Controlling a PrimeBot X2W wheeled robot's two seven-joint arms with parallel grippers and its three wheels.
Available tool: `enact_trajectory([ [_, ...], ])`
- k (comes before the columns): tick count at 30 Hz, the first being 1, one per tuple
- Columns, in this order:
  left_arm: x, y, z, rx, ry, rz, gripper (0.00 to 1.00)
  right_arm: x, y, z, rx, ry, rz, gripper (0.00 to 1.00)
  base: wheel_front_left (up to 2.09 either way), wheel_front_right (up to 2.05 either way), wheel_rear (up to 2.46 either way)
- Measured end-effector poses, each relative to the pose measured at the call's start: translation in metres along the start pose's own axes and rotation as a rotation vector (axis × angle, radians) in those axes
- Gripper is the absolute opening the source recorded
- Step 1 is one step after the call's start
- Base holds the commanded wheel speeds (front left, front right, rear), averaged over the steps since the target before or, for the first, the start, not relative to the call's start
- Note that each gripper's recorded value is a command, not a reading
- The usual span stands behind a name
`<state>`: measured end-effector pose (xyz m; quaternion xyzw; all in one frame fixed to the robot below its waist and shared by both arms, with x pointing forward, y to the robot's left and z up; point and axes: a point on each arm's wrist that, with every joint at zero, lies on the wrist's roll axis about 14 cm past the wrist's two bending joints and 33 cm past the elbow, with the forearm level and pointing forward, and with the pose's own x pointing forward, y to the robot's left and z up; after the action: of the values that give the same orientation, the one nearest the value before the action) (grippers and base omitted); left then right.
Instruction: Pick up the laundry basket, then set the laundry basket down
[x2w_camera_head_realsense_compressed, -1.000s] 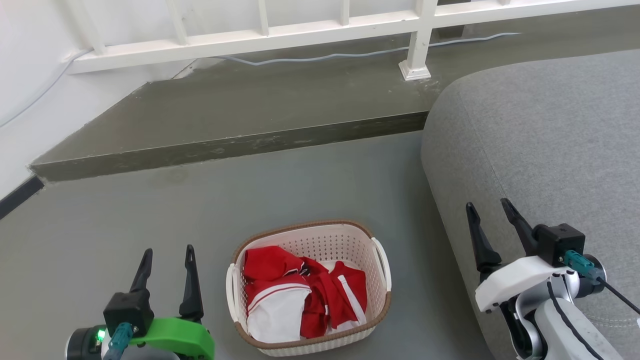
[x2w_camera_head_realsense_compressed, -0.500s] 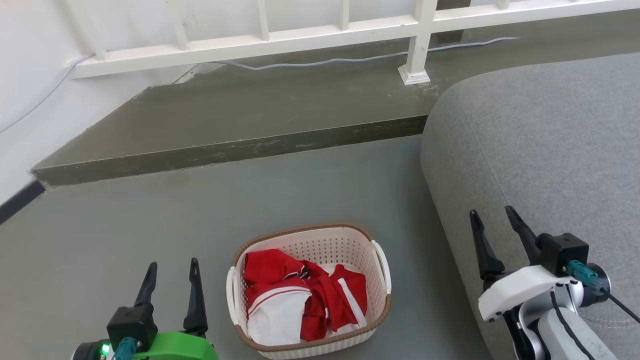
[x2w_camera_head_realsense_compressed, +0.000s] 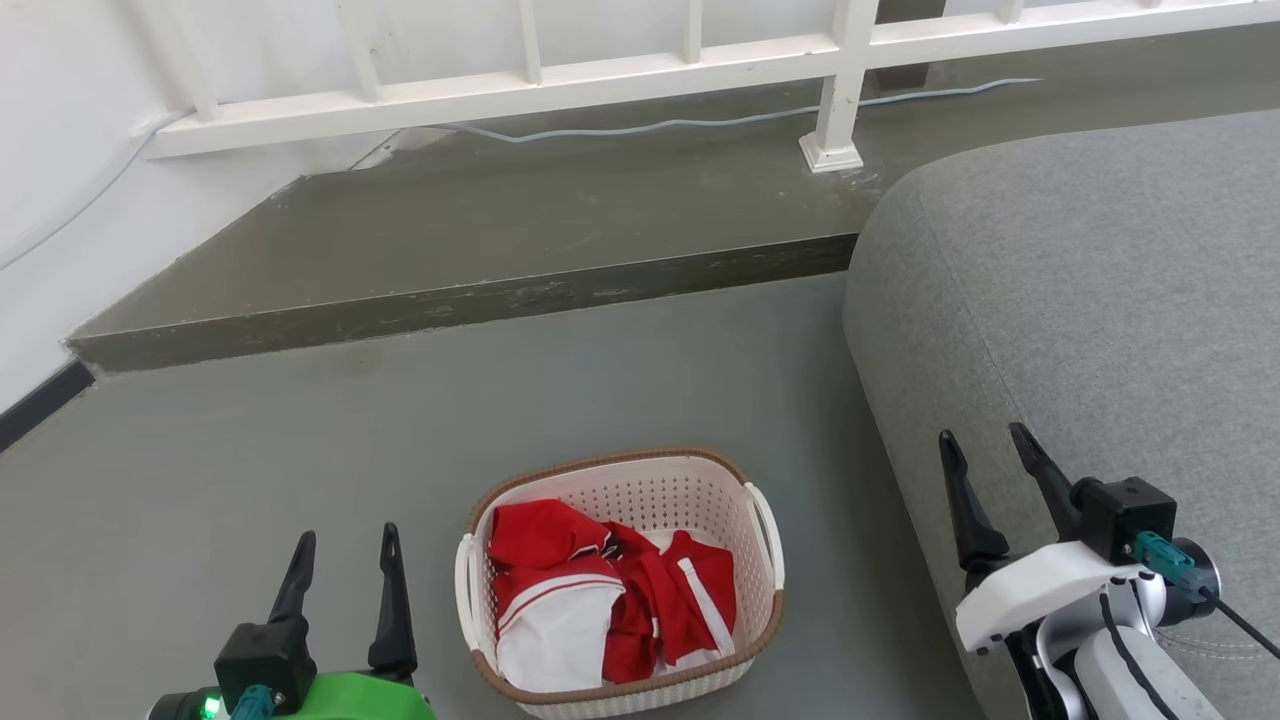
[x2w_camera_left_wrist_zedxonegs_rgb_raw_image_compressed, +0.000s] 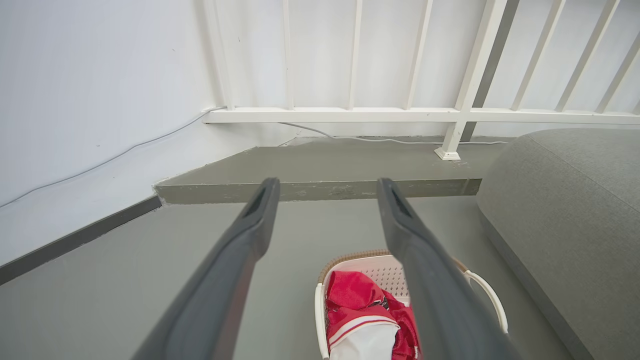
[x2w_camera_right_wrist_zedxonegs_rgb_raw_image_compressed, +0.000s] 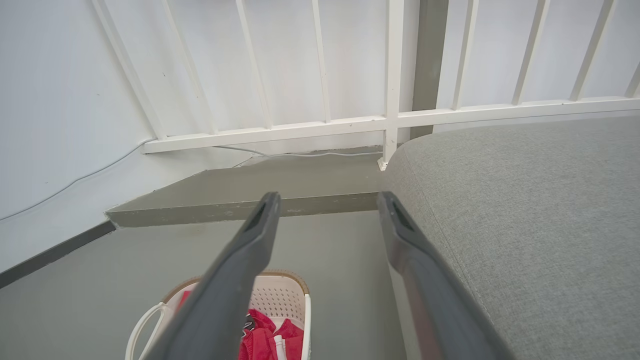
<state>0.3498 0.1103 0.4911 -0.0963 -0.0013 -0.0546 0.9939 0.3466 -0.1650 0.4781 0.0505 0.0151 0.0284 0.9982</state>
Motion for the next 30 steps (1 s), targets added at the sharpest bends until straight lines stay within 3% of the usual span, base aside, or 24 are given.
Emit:
enact_trajectory([
  [7, -0.002, 0.001, -0.001, -0.001, 0.003, 0.004, 1.00, -0.003, 0.000, -0.003, 0.002, 0.010, -0.002, 1.00, 0.00, 0.00, 0.00],
  [8, -0.002, 0.001, -0.001, -0.001, 0.003, 0.003, 0.00, -0.004, 0.000, -0.005, 0.004, 0.014, 0.001, 0.00, 0.00, 0.00, 0.00],
  [19, -0.010, -0.002, -0.017, -0.054, 0.058, 0.004, 0.00, -0.014, -0.002, -0.028, 0.069, 0.086, -0.025, 0.00, 0.00, 0.00, 0.00],
  [30, -0.014, 0.008, -0.018, -0.236, 0.078, 0.058, 0.00, -0.011, -0.008, -0.031, 0.266, 0.116, -0.076, 0.00, 0.00, 0.00, 0.00],
])
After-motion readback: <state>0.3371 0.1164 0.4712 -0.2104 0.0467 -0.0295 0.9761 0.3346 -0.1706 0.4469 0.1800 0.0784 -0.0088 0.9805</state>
